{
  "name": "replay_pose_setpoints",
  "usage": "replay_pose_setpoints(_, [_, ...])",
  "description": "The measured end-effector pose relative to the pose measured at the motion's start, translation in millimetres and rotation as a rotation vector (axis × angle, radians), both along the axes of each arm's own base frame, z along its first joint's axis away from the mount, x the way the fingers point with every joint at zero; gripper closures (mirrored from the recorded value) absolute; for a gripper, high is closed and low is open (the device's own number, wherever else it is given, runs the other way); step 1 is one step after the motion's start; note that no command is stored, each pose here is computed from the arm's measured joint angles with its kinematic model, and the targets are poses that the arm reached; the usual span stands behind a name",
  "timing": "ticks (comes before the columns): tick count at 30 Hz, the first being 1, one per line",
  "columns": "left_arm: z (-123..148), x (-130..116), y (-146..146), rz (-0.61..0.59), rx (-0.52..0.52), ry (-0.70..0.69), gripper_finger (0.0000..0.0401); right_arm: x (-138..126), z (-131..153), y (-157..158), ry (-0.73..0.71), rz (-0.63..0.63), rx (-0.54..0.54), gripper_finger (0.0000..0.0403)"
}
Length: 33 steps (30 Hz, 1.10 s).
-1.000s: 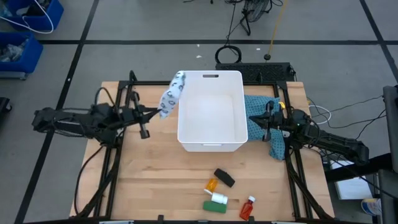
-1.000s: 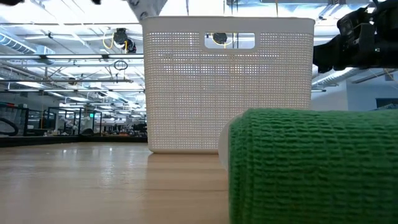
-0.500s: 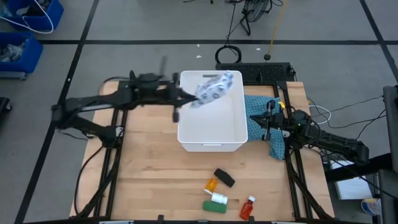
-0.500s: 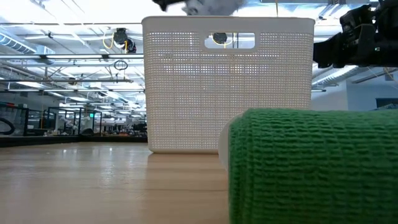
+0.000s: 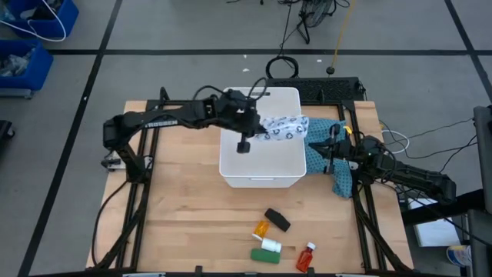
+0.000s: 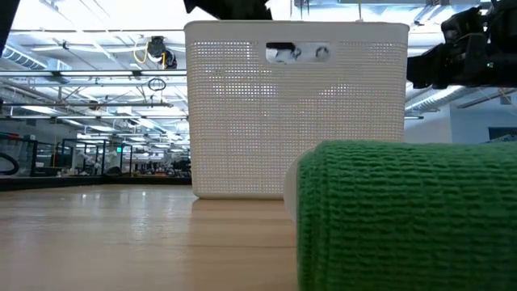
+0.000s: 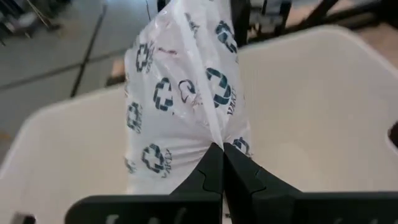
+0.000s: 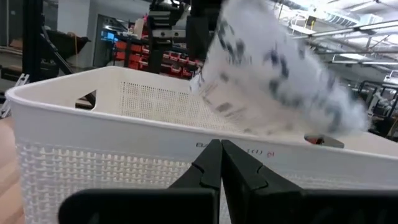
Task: Pick & place medical supplies in basket/bin
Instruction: Put the white mailer bag into the white bin
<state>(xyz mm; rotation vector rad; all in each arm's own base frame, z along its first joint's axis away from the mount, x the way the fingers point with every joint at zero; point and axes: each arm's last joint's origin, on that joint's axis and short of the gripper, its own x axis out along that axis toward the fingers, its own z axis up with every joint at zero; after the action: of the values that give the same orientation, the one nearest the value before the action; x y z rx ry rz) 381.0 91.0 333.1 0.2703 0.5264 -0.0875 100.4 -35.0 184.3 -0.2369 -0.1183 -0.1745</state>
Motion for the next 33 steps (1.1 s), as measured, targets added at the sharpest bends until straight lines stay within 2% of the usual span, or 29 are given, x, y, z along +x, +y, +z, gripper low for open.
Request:
replay_pose_setpoints(7, [-16.0,-9.1,-13.3,0.045,0.017,0.217,0.0401,0.3,-2.9,-0.1,0.026,0.002,0.027,0.0403])
replay_pose_setpoints(10, [-23.0,-11.0,-16.9,0.029,0.032,0.287,0.0401,0.5,-4.1,-0.2,0.037,0.002,0.033,0.0403])
replay_pose_setpoints(20, [-78.9,13.0,-1.5,0.008,-0.102,0.422,0.0401,0.6,-3.8,-0.3,0.035,0.001,0.029,0.0403])
replay_pose_setpoints(33, [-135.7,28.1,-5.6,-0.001,-0.139,0.598,0.0401,0.6,-3.4,-0.3,0.037,-0.005,-0.012,0.0403])
